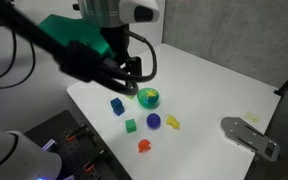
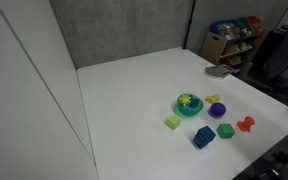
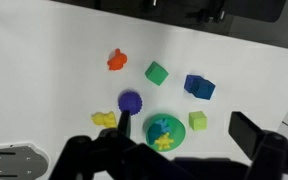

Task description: Put the orange thing into the bowl

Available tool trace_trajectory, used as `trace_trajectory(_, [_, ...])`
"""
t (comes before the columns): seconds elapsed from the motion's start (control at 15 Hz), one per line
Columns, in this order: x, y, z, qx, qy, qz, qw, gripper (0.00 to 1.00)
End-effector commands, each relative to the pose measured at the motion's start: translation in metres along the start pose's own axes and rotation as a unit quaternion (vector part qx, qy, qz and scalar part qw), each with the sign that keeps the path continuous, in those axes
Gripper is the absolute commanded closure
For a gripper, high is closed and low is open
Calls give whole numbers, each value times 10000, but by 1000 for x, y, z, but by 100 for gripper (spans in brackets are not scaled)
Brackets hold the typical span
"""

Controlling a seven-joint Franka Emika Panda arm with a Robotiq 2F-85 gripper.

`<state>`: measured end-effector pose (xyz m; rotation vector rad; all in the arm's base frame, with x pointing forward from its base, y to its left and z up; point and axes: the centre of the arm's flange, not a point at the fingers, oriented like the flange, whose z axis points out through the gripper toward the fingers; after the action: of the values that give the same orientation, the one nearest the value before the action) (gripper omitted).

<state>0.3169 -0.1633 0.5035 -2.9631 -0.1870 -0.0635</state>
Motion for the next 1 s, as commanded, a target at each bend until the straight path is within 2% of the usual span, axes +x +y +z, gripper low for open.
trace_trajectory(0.0, [0,0,0,0,0,0,10000,0])
trace_trajectory(0.27, [6,-7,0,-91,40,17,9999,0])
trace_trajectory(0.6, [31,-26,2,-488,241,65,9985,0])
trace_trajectory(0.93, [61,-35,34,-720,204,59,9972,0])
